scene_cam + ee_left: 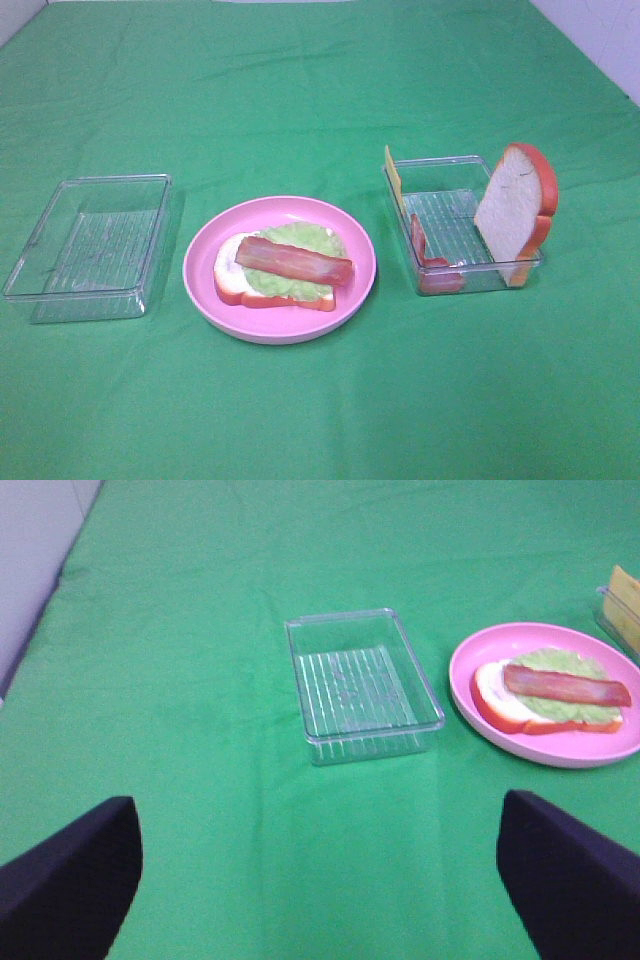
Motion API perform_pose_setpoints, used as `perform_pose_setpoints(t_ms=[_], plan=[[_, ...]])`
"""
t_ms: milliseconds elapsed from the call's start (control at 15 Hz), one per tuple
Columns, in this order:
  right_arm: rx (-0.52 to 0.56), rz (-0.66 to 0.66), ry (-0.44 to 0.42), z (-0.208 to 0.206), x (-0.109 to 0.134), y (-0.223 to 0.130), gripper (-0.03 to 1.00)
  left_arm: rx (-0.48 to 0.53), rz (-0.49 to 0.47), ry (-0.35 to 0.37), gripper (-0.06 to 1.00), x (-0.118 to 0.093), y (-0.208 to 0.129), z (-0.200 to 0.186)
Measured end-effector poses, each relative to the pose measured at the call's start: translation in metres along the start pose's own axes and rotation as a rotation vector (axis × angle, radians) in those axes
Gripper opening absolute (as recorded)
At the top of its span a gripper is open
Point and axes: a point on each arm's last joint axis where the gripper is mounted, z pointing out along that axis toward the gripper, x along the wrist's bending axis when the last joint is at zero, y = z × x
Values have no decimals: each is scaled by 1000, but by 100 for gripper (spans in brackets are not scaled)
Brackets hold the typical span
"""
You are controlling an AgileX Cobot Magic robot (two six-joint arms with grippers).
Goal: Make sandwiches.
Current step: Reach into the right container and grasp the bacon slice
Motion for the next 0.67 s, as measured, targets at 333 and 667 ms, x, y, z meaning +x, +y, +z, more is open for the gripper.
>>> perform_pose_setpoints(t_ms=[333,667], plan=[[0,0,0,0,0,0,96,45,42,-33,88,-3,-17,29],[-6,0,0,0,0,1,96,61,48,-32,88,-3,-20,30]])
